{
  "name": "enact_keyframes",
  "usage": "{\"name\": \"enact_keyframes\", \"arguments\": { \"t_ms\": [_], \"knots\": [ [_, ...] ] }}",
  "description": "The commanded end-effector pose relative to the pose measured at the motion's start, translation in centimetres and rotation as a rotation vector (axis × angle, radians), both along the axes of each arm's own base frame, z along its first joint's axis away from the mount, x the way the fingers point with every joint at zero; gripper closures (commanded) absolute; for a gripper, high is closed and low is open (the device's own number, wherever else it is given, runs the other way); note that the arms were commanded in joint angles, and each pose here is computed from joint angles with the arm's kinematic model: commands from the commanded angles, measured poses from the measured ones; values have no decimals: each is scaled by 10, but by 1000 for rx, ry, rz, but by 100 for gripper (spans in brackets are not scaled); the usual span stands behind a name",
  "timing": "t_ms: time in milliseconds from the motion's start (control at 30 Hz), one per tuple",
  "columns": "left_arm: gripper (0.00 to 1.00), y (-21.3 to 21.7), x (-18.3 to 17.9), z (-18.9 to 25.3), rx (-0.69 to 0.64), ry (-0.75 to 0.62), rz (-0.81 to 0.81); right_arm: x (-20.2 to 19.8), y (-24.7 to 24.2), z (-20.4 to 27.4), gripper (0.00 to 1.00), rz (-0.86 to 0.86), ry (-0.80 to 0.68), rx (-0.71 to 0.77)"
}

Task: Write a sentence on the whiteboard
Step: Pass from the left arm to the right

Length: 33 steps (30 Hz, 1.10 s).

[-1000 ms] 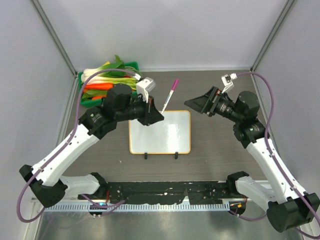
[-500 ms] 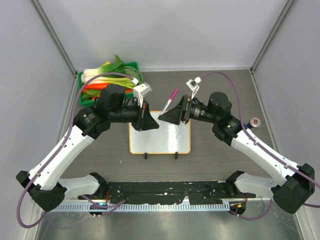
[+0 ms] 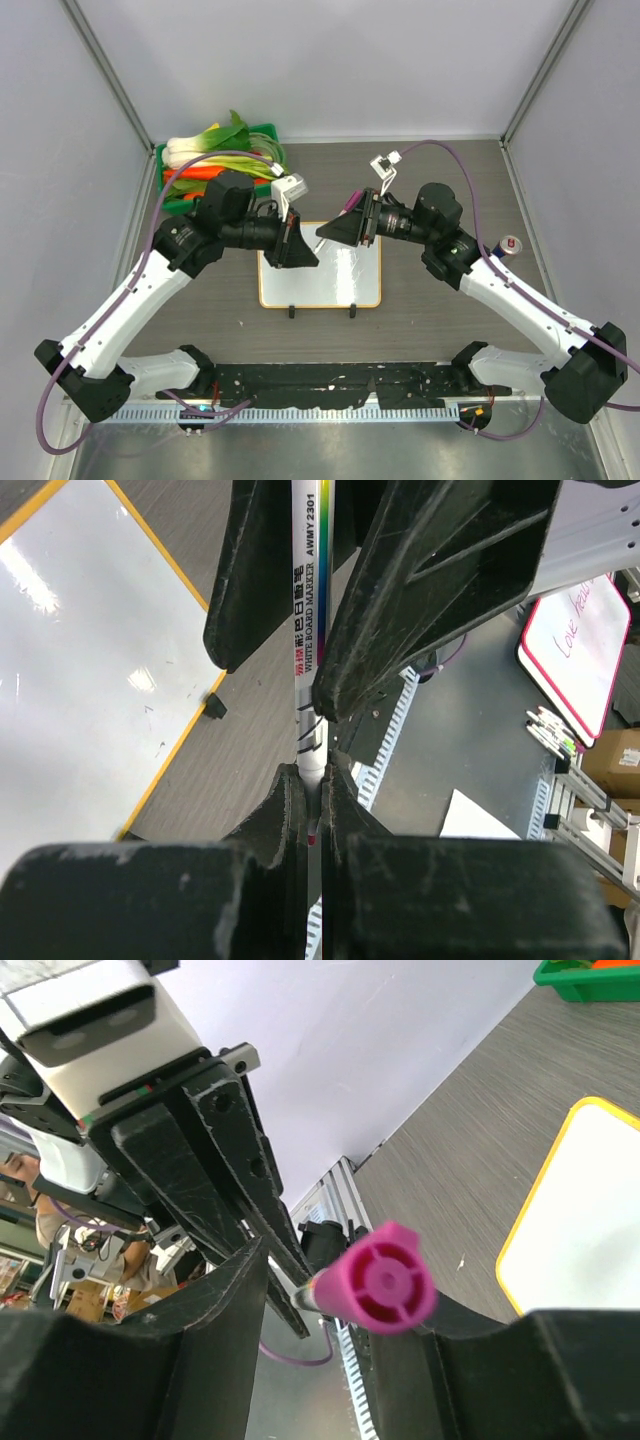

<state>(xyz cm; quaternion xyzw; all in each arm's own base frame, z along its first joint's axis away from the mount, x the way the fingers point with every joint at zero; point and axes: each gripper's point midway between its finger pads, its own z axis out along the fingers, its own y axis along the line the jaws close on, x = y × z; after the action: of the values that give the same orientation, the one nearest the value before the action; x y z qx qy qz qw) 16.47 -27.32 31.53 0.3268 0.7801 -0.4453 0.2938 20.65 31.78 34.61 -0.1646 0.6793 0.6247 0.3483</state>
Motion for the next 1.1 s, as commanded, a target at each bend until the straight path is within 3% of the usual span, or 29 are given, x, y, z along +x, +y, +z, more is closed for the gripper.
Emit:
{"name": "enact_keyframes", "arguments": {
  "t_ms": [0, 367, 833, 1067],
  "knots": [
    [100, 2, -5, 3, -16, -13, -33, -13, -4, 30, 54, 37, -79, 70],
    [100, 7, -7, -3, 8, -8, -46, -27, -8, 30, 68, 87, -82, 62],
    [100, 10, -9, -4, 12, -14, -48, -39, -7, 22, 74, 150, -52, 57],
    [100, 12, -12, -3, 11, -17, -57, -45, -9, 26, 90, 182, -47, 78]
  ]
}}
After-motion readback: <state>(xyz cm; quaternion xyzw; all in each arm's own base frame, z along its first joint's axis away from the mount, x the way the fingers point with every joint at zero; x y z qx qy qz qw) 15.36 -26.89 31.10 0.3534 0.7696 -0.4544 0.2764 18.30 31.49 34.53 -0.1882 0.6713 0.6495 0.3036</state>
